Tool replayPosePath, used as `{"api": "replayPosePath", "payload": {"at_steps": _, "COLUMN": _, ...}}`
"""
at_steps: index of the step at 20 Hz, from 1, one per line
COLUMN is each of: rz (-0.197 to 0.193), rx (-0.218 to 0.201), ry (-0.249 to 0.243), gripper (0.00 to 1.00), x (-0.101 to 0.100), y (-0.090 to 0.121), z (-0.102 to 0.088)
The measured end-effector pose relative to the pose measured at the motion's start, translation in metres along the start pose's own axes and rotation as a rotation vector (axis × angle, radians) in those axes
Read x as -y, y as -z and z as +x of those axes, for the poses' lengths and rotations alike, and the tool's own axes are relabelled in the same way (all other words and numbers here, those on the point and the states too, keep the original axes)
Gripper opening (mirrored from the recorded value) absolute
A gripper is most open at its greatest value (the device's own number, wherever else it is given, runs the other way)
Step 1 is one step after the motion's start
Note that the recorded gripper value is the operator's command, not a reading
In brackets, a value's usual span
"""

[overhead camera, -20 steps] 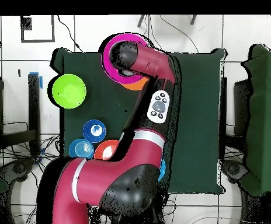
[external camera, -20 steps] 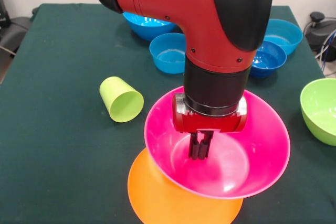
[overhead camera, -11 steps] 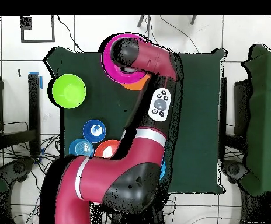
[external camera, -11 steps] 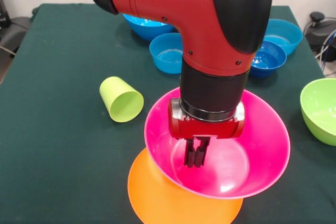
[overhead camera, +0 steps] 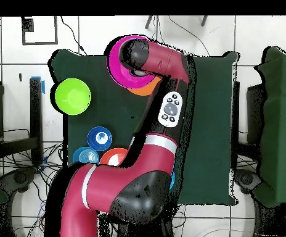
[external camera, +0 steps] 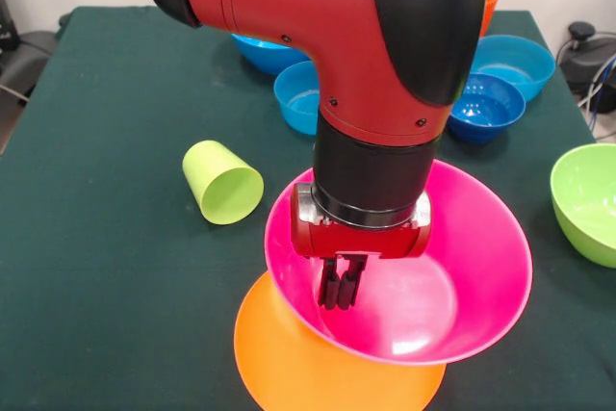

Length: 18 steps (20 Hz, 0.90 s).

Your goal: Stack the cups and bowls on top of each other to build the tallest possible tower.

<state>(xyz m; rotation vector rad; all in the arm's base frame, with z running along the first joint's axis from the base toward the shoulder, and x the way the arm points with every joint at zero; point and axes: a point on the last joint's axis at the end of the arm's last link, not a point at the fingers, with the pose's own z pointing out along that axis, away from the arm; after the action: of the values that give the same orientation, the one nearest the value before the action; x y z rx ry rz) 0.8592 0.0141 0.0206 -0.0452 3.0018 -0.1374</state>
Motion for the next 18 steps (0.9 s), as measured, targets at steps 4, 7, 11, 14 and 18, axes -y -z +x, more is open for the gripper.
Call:
{"api": "replayPosePath", "payload": {"at_steps": 4, "rz": 0.005, "rx": 0.004, "ry": 0.005, "gripper": 0.0, "x": 0.0005, "y": 0.0034, "z": -0.0028}}
{"api": "replayPosePath", "payload": {"at_steps": 7, "rz": 0.006, "rx": 0.011, "ry": 0.008, "gripper": 0.0, "x": -0.0001, "y": 0.0056, "z": -0.0053}}
{"api": "replayPosePath", "payload": {"at_steps": 11, "rz": 0.006, "rx": 0.012, "ry": 0.008, "gripper": 0.0, "x": -0.0002, "y": 0.0059, "z": -0.0058}}
{"api": "replayPosePath", "payload": {"at_steps": 14, "rz": 0.007, "rx": 0.012, "ry": 0.009, "gripper": 0.0, "x": 0.0001, "y": 0.0059, "z": -0.0057}}
{"api": "replayPosePath", "payload": {"at_steps": 18, "rz": 0.014, "rx": 0.012, "ry": 0.01, "gripper": 0.0, "x": 0.0026, "y": 0.0059, "z": -0.0062}}
